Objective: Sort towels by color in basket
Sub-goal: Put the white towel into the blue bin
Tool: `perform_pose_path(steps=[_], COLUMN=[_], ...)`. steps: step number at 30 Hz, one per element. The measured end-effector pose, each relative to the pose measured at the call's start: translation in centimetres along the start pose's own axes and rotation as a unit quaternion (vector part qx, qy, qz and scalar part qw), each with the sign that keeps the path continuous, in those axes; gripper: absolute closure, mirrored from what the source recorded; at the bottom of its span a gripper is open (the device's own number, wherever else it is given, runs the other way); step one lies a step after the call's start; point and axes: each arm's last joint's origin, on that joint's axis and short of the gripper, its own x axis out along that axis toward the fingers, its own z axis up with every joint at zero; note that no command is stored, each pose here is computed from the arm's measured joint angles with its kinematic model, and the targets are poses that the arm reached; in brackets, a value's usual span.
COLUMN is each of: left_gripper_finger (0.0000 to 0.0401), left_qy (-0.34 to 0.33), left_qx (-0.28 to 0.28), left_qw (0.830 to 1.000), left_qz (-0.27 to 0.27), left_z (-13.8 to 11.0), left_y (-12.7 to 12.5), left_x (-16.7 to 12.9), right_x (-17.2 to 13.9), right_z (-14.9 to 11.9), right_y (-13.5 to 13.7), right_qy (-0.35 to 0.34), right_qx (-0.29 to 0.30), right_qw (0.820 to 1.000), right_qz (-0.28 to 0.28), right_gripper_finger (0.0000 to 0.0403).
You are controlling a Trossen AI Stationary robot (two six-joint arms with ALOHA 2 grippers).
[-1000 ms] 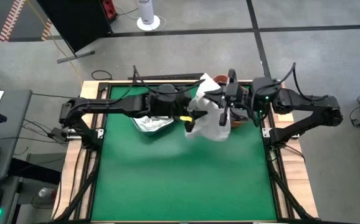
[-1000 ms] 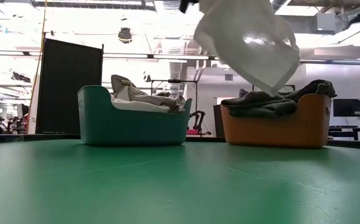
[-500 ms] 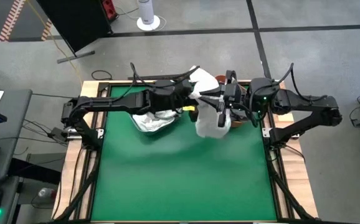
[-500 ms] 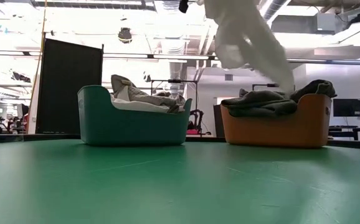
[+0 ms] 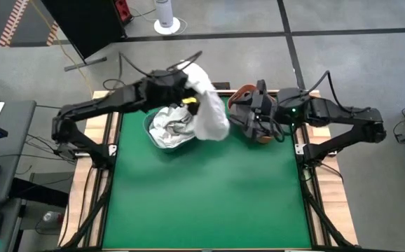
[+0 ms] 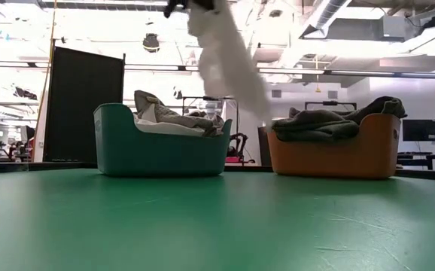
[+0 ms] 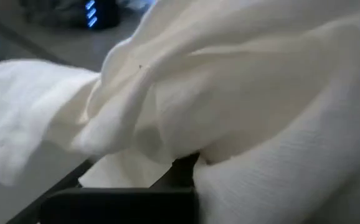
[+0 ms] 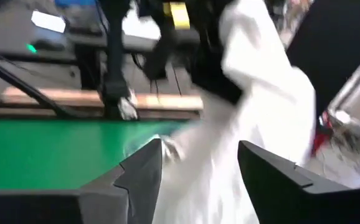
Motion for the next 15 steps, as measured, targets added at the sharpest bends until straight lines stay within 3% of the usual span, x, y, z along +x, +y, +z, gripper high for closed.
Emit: perform_pose_path(steps=[6,11,15], left_gripper_finger=[0.0400,0.0400,0.0401], left_qy=[0.088,0.133,0.212], left_qx=[0.029,0.053,0.070], left_qw=[0.990,0.982,0.959], left_qz=[0.102,0.124,0.173], left_z=[-1.1,-3.5,-5.8], left_y=[3.5,4.5,6.1], left_x=[-1.3,-0.2,-0.1], right_x=[0.3,0.4,0.3], right_z=[-1.0,-1.3,-1.9], right_y=[-1.0,-1.4,-1.3], right_qy=[0.046,0.060,0.089], right_qx=[0.033,0.047,0.060], right_qw=[0.998,0.997,0.994], right_qz=[-0.022,-0.032,-0.029], right_gripper_finger=[0.0163,0.0163,0.0163])
